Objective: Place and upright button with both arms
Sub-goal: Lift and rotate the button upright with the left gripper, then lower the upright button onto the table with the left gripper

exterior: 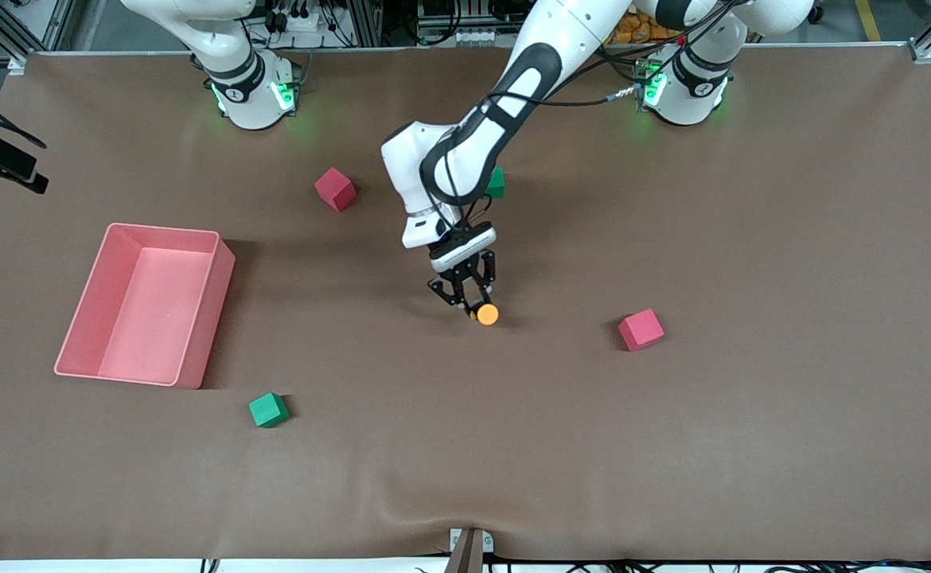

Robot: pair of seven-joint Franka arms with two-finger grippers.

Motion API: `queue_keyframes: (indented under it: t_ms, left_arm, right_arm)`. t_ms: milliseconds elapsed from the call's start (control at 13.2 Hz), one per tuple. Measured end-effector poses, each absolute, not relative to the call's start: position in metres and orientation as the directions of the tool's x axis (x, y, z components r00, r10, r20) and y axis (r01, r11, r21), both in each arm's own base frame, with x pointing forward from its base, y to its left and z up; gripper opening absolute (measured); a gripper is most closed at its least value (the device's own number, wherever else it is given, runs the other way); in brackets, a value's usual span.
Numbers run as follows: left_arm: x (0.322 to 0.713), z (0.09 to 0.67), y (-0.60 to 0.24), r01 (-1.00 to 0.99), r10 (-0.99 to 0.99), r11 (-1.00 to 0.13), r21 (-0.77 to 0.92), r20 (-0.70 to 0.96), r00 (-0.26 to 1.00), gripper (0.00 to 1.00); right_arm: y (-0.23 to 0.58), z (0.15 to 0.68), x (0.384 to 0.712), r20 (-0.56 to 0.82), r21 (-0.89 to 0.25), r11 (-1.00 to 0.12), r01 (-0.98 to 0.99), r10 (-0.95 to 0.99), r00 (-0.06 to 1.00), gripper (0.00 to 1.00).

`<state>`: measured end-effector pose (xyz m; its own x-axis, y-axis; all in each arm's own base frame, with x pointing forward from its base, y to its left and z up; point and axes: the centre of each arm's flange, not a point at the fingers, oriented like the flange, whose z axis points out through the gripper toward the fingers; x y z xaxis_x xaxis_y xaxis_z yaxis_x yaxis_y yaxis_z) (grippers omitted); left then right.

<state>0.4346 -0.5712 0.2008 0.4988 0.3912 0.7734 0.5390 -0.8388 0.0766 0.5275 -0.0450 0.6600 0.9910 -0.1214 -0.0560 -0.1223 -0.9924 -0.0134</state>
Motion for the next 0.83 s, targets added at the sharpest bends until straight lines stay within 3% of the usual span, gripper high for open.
queue_keyframes:
  t_ms: [453,831]
  left_arm:
    - [0.413,0.185,-0.573,0.533,0.333,-0.838,0.116,0.883,0.332,0.41]
    - [0.394,0.123,-0.572,0.496,0.341,-0.850,0.180,0.905,0.256,0.41]
  right_arm:
    - [-0.045,0.660,0.527,-0.057,-0.013,-0.992,-0.122,-0.121,0.991,1.00]
    - [-0.045,0.660,0.527,-0.057,-0.013,-0.992,-0.122,-0.121,0.991,1.00]
